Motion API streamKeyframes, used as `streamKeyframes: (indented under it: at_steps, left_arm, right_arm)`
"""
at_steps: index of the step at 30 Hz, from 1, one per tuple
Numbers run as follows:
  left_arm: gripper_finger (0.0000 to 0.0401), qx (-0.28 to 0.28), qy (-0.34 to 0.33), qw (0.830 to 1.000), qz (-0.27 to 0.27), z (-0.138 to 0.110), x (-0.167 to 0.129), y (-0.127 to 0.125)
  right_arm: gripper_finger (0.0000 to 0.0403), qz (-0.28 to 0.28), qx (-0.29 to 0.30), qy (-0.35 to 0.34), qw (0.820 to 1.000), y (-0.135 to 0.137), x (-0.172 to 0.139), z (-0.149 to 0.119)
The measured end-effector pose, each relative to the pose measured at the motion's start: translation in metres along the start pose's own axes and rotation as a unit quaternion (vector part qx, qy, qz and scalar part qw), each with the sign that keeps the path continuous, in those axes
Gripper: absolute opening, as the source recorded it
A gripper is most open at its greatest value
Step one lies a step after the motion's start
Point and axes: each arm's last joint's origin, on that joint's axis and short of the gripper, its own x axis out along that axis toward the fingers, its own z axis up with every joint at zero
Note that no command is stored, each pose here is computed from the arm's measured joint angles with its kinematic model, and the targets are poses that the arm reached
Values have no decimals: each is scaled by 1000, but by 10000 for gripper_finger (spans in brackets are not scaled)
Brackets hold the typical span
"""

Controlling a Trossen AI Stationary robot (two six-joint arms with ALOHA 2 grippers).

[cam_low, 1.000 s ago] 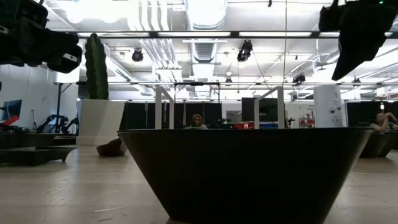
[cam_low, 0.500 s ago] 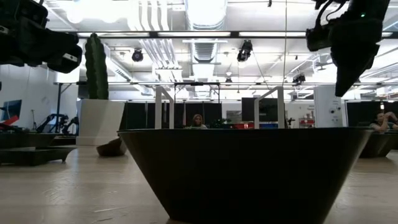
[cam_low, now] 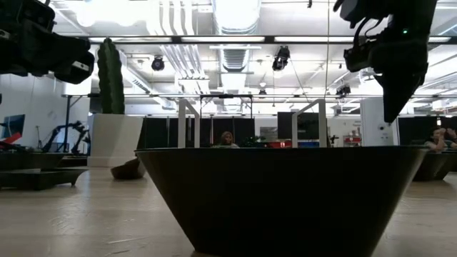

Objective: Pick & Place Mini shaped plates
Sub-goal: Put the black distorted square plate on the shelf

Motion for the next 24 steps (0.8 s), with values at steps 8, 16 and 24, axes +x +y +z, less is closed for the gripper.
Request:
streamKeyframes:
  at_steps: [8,16,24]
  left_arm:
    - [0,36,-47,998,8,9,0,1]
    - [0,43,-30,999,11,13,0,1]
    - [0,37,7,999,9,15,5,1]
  right_arm:
    - [10,-14,-2,12,1000,3,7,1]
    - [65,-38,17,27,999,8,19,4]
    - [110,-52,68,65,994,2,27,7]
